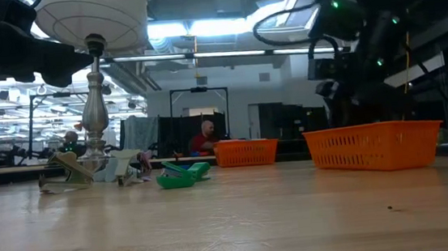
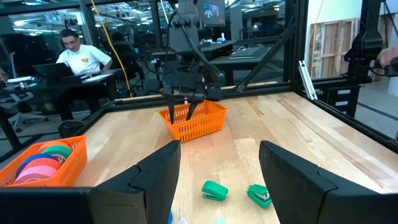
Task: Pick and place Stapler, Stapler remover, tape
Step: Put the blue stapler into the middle orange bin
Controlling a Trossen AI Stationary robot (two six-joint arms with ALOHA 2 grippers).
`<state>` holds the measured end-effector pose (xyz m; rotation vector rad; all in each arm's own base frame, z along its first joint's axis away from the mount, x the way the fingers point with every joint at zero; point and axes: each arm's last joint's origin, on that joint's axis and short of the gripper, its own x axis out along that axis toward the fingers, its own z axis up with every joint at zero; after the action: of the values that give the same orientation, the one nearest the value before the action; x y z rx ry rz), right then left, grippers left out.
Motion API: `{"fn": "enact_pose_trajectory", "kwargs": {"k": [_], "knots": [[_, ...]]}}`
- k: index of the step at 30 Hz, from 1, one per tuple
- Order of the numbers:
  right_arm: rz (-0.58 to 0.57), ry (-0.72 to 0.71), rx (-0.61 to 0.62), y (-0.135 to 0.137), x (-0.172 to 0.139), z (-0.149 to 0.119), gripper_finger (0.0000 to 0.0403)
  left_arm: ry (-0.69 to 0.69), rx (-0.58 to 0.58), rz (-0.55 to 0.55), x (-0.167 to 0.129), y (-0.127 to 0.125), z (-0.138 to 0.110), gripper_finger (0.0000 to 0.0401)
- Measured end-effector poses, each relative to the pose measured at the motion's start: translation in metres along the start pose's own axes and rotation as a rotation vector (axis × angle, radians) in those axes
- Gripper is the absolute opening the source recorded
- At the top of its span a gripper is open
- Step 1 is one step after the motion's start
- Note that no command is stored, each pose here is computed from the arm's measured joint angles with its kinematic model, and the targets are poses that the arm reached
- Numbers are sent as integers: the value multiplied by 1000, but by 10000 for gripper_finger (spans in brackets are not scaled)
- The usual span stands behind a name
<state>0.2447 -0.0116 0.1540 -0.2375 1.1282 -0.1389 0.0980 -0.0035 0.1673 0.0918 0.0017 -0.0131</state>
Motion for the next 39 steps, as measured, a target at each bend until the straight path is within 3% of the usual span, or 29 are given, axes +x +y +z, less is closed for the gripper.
{"fn": "enact_pose_trajectory", "kwargs": {"k": [6, 14, 27, 39], "knots": [[47, -34, 108, -10, -29, 37, 182, 0, 0, 0, 0, 0, 0, 216], [68, -121, 106, -4, -42, 93, 183, 0, 0, 0, 0, 0, 0, 215], [72, -193, -27, 10, 23, 173, 184, 0, 0, 0, 0, 0, 0, 215], [25, -269, 28, -7, 93, 192, 184, 0, 0, 0, 0, 0, 0, 215]]}}
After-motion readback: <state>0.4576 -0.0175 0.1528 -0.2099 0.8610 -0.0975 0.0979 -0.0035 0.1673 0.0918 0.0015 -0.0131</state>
